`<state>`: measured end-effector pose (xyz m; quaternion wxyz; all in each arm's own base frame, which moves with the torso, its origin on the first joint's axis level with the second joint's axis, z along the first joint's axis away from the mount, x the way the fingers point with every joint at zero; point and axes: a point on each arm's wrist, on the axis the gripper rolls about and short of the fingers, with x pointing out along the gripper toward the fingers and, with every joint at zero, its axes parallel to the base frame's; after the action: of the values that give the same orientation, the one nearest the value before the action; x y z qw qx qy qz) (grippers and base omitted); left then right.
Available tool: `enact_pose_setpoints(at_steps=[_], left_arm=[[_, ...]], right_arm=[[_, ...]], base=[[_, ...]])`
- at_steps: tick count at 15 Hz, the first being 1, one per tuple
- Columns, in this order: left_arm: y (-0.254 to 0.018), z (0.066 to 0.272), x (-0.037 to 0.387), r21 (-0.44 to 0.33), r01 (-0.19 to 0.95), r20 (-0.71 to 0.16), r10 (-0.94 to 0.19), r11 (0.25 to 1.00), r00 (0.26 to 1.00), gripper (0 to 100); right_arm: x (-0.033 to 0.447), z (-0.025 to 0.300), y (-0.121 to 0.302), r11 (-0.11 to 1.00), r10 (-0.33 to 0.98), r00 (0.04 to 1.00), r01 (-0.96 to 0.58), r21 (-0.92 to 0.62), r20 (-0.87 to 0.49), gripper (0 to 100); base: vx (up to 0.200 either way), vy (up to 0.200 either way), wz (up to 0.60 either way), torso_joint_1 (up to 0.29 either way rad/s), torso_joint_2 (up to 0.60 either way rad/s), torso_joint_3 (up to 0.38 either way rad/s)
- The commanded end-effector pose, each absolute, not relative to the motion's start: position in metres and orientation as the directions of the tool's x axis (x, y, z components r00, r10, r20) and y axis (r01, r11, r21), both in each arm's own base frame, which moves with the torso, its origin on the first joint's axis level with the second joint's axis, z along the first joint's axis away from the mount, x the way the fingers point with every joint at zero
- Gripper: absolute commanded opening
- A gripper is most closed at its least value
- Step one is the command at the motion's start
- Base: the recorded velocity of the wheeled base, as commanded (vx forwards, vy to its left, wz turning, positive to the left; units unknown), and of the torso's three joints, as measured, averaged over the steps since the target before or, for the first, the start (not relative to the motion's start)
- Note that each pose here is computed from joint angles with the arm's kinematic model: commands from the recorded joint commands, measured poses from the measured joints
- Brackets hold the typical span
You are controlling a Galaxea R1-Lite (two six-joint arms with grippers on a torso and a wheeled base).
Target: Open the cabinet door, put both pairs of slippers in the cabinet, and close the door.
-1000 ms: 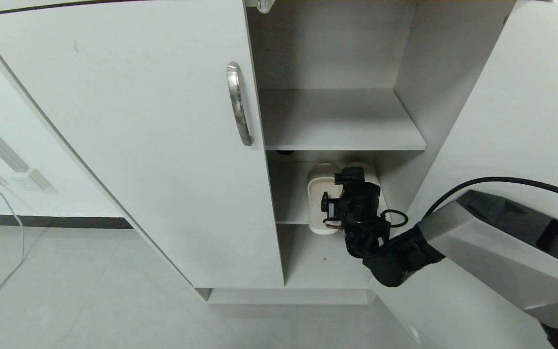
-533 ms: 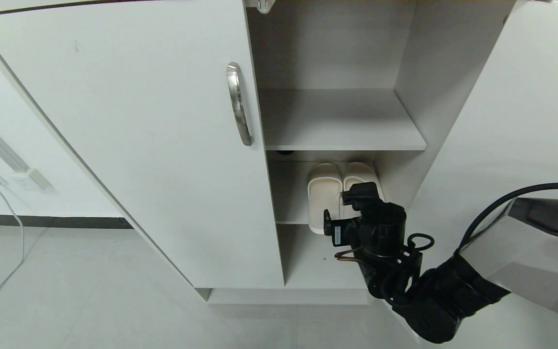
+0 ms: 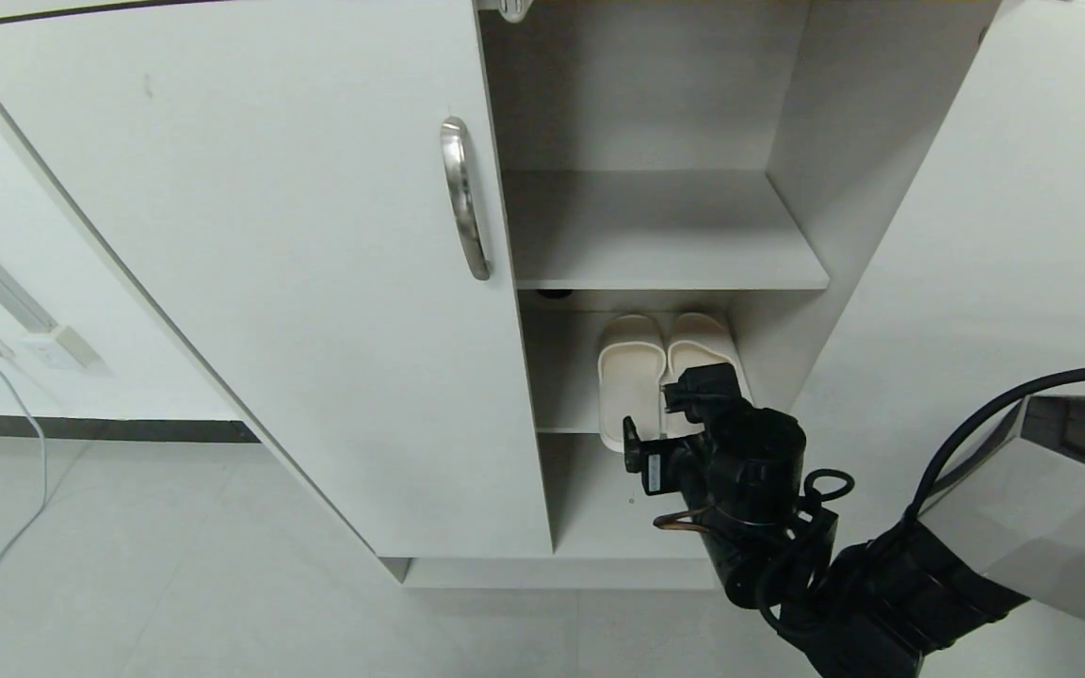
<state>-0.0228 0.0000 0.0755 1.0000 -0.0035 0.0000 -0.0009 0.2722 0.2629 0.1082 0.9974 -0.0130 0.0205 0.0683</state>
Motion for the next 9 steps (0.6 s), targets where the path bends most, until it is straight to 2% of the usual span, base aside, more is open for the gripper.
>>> enact_pose_setpoints(at_steps=[1, 7, 9], left_arm=[[0.0, 0.0755, -0.0227, -0.008, 0.002, -0.002, -0.002, 1.0, 1.0, 0], [0.0, 0.0755, -0.0227, -0.006, 0.002, -0.002, -0.002, 1.0, 1.0, 0], [0.0001, 0.0755, -0.0227, -0.008, 0.0, -0.002, 0.0, 1.0, 1.0, 0]], right_arm=[[0.2709, 0.104, 0.2652, 0.989, 0.142, 0.988, -0.144, -0.03, -0.052, 100], [0.2703, 0.099, 0.2654, 0.988, 0.143, 0.988, -0.146, -0.04, -0.064, 100], [0.2705, 0.0972, 0.2656, 0.988, 0.143, 0.987, -0.146, -0.041, -0.066, 100]], base=[[-0.2, 0.0, 0.0, 0.012, 0.0, -0.007], [-0.2, 0.0, 0.0, 0.005, 0.0, 0.002], [0.0, 0.0, 0.0, 0.0, 0.0, 0.0]])
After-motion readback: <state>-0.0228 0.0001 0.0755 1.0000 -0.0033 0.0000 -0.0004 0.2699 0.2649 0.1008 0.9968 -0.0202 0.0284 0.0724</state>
